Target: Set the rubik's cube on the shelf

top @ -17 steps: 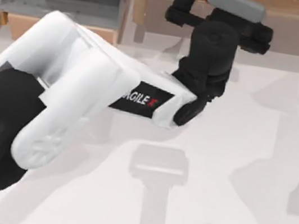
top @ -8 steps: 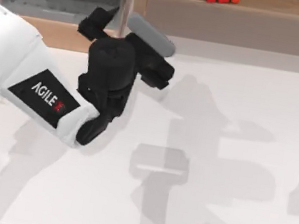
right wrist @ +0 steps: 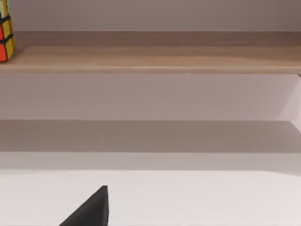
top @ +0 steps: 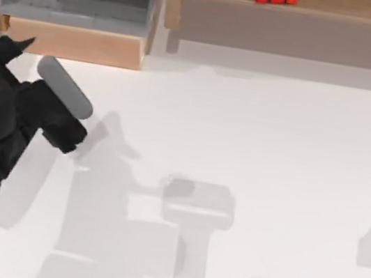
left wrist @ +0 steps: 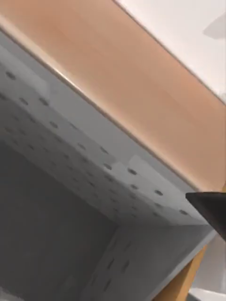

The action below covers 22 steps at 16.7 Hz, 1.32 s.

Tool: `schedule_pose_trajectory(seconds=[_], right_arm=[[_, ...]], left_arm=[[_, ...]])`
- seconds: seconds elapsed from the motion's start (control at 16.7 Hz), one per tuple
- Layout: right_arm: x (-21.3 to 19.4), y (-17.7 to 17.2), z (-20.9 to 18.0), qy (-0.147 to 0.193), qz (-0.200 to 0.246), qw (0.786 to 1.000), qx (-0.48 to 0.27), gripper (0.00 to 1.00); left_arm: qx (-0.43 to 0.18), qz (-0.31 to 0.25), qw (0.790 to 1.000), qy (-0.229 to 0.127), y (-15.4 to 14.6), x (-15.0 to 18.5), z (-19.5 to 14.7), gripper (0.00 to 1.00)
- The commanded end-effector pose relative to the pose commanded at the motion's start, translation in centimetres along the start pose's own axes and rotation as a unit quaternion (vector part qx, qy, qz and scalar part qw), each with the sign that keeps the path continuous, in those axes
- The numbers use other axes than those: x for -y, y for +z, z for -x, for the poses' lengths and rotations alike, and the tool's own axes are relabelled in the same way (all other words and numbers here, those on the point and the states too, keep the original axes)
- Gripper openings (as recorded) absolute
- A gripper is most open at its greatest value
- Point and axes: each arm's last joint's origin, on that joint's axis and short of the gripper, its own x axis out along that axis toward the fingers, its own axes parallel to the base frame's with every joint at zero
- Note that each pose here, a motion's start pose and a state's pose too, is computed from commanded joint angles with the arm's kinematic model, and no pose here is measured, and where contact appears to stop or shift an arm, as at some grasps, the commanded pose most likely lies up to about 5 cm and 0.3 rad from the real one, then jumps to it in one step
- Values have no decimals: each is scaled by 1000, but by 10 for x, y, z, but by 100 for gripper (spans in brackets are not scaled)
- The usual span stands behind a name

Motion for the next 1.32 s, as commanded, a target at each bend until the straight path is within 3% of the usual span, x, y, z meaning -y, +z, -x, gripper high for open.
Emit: schedule_pose_trajectory(seconds=[0.48,1.02,1.32], right_arm=[[0,0,0,0,0,1000,0,100],[0,0,0,0,0,1000,0,100],[0,0,0,0,0,1000,0,100]], left_arm=[[14,-137,990,14,-77,-47,67,100],[-2,-283,955,93,-160,-117,81,100],[-5,-322,941,106,-185,-134,85,100]])
